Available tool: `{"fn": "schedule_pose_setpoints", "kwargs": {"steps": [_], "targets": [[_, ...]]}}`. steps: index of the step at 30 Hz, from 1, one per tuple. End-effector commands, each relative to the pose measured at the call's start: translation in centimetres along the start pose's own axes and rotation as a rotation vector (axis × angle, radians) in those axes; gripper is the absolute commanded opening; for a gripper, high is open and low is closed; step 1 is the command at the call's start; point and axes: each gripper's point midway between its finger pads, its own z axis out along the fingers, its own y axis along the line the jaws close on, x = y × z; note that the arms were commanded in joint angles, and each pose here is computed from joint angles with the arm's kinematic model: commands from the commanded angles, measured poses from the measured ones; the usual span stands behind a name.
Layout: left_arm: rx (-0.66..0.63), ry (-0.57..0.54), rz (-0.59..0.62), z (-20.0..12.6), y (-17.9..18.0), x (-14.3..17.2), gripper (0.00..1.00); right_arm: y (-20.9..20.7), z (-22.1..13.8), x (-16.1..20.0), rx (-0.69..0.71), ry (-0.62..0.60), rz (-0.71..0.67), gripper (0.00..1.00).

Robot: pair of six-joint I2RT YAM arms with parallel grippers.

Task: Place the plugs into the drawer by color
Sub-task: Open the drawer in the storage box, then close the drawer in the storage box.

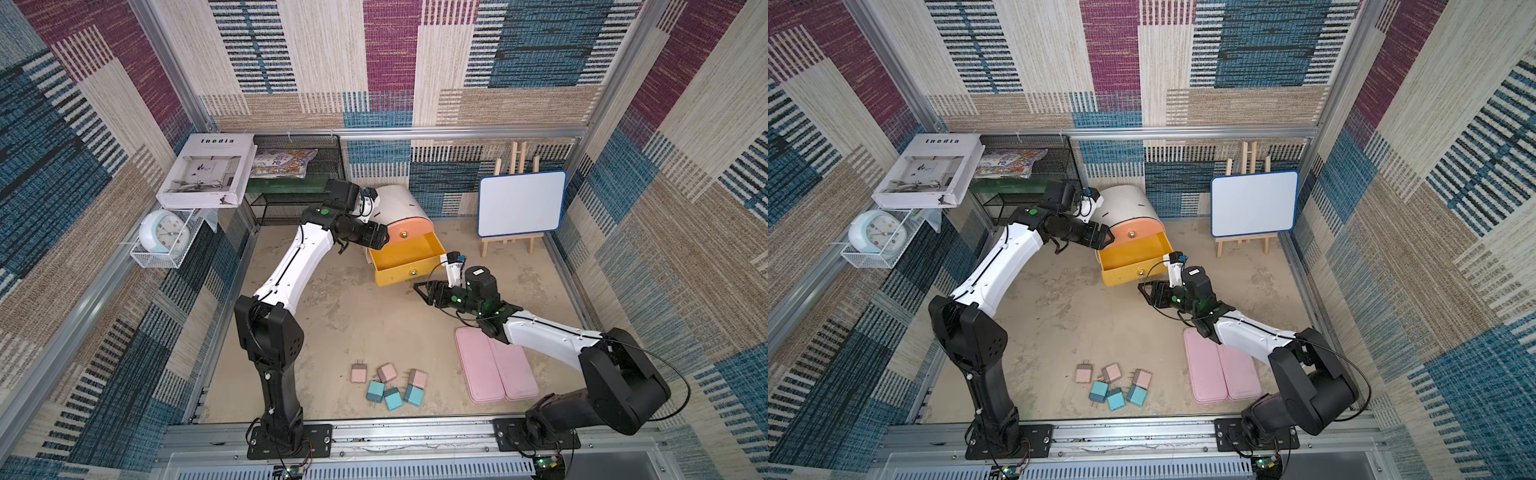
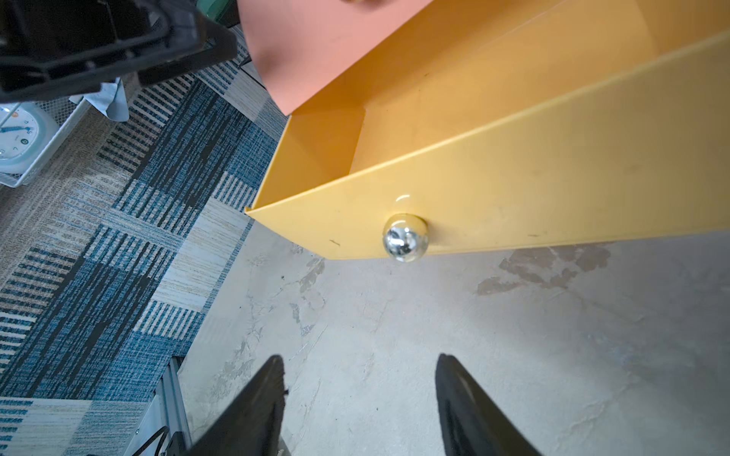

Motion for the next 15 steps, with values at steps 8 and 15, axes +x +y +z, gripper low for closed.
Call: {"fn": "schedule_pose_setpoints", "kwargs": {"steps": [8, 15], "targets": [[-0.097, -0.004, 0.074, 2.1, 1.4, -1.1, 0.81, 0.8, -0.2, 0.5, -0.040, 0.021, -0.038, 0.65], [-0.092, -0.006, 0.078, 2.3, 1.3, -1.2, 0.54, 0.7, -0.1, 0.6, -0.040, 0.033, -0.046, 0.65]]}}
